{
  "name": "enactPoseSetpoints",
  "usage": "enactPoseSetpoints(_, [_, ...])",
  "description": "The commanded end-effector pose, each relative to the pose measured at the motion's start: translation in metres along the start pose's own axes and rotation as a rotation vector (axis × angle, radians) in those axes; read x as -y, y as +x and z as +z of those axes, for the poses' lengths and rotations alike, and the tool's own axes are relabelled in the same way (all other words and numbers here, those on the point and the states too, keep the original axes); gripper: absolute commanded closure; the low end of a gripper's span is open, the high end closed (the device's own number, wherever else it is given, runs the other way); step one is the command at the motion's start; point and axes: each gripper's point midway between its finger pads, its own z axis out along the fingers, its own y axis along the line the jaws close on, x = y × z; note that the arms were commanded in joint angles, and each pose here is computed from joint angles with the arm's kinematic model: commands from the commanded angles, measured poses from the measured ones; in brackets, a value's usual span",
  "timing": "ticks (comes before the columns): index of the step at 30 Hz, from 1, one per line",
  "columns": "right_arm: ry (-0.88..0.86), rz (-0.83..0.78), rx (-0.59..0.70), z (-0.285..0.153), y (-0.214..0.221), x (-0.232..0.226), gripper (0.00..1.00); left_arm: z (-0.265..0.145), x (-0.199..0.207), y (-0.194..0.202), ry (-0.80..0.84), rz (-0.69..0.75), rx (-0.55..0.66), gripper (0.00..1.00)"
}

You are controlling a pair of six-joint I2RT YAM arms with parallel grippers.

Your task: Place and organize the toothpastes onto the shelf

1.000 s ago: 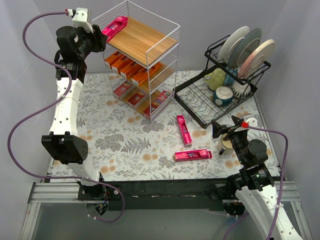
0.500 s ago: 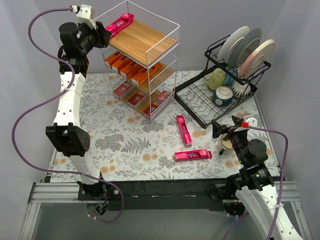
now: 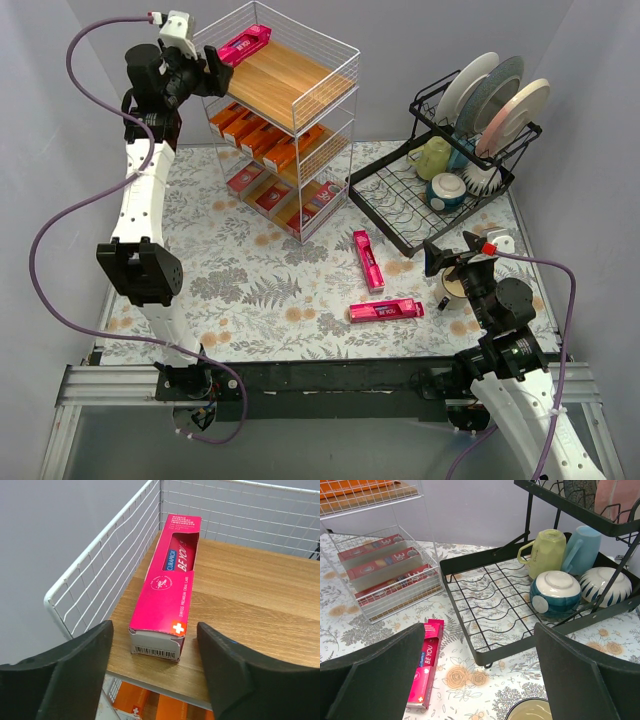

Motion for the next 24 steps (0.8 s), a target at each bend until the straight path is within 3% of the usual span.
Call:
enactPoseSetpoints(1, [0.007, -0.004, 0.046, 0.001, -0.015, 0.001, 0.02, -0.018, 0.009, -0.05, 0.005, 0.032, 0.093, 0.29])
enactPoseSetpoints(7, [0.0, -0.002, 0.057, 0.0, -0.018, -0.001, 0.01, -0.05, 0.021, -0.1, -0.02, 0.026, 0.18, 0.03])
enactPoseSetpoints(13, [-0.013, 0.003, 0.079, -0.002, -0.023, -0.003, 0.02, -0.104, 0.041, -0.116, -0.046, -0.052, 0.226, 0.02])
enactPoseSetpoints(14, [-0.017, 0.002, 0.081, -0.002, -0.024, -0.003, 0.02, -0.106, 0.042, -0.088, -0.053, -0.106, 0.174, 0.02])
enactPoseSetpoints(17, [-0.022, 0.007, 0.083, -0.002, -0.024, -0.004, 0.01, -0.142, 0.059, -0.087, -0.043, -0.146, 0.209, 0.02])
enactPoseSetpoints(18, [-0.022, 0.011, 0.082, -0.003, -0.024, -0.005, 0.02, -0.14, 0.061, -0.053, -0.042, -0.21, 0.147, 0.02])
enactPoseSetpoints(20, [-0.029, 0.014, 0.078, -0.002, -0.024, -0.006, 0.01, -0.165, 0.08, -0.049, -0.009, -0.239, 0.153, 0.02])
enactPoseSetpoints(21, [-0.038, 0.015, 0.078, -0.003, -0.024, -0.008, 0.01, -0.166, 0.084, -0.015, -0.006, -0.291, 0.097, 0.02])
enactPoseSetpoints(24, [-0.062, 0.024, 0.076, -0.003, -0.023, -0.012, 0.01, -0.19, 0.108, 0.005, 0.02, -0.339, 0.086, 0.02])
